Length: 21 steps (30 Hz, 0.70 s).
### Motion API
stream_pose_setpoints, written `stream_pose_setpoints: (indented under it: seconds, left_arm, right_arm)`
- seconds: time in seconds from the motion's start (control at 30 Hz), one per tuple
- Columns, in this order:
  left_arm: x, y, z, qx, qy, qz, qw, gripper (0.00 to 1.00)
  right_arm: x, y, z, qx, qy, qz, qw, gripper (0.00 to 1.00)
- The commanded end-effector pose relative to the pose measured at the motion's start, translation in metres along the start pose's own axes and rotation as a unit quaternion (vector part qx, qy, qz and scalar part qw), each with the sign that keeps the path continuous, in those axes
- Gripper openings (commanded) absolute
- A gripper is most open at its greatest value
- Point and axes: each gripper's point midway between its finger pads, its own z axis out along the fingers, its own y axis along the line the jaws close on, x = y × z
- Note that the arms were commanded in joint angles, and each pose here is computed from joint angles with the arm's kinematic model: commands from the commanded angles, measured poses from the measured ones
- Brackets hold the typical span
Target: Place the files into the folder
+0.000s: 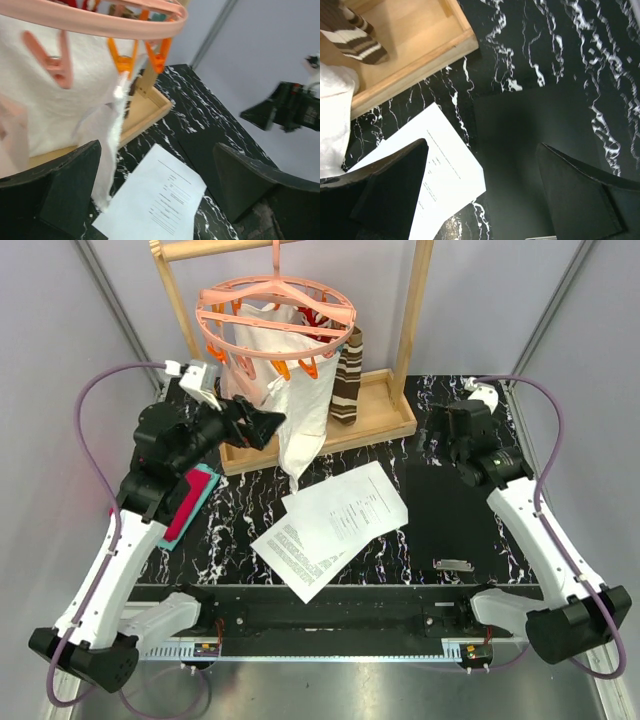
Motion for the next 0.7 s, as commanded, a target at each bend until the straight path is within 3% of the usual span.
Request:
stream_pose_setpoints:
  seconds: [0.0,0.13,0.2,0.37,0.53,0.67]
  left_arm:
    - [0.023,-0.039,0.014,0.065,0.030,0.002,0.997,0.99]
    - [0.073,-0.067,0.028,0.094,0.089,0.000,0.992,0.99]
    - [0.105,-0.083,0.031,0.104,0.125,-0.001,0.987,0.99]
    - [0.163,-0.123,0.030,0.127,0.182,0.012,0.975,0.99]
    - [0.195,-0.152,0.022,0.159,0.214,0.024,0.963,0.99]
    - [0.199,-0.157,0.017,0.174,0.206,0.021,0.963,0.99]
  right_arm:
    - [0.026,-0.014,0.023,0.026,0.051,0.054,0.997,1.00]
    - [0.088,-0.032,0.049,0.053,0.164,0.134,0.976,1.00]
    - [0.124,-0.045,0.052,0.101,0.226,0.139,0.959,1.00]
    - [0.165,-0.070,0.036,0.194,0.295,0.189,0.916,1.00]
    - [0.192,-0.089,0.012,0.225,0.315,0.316,0.866,0.97]
    - [0.199,-0.108,-0.005,0.264,0.300,0.367,0.840,0.72]
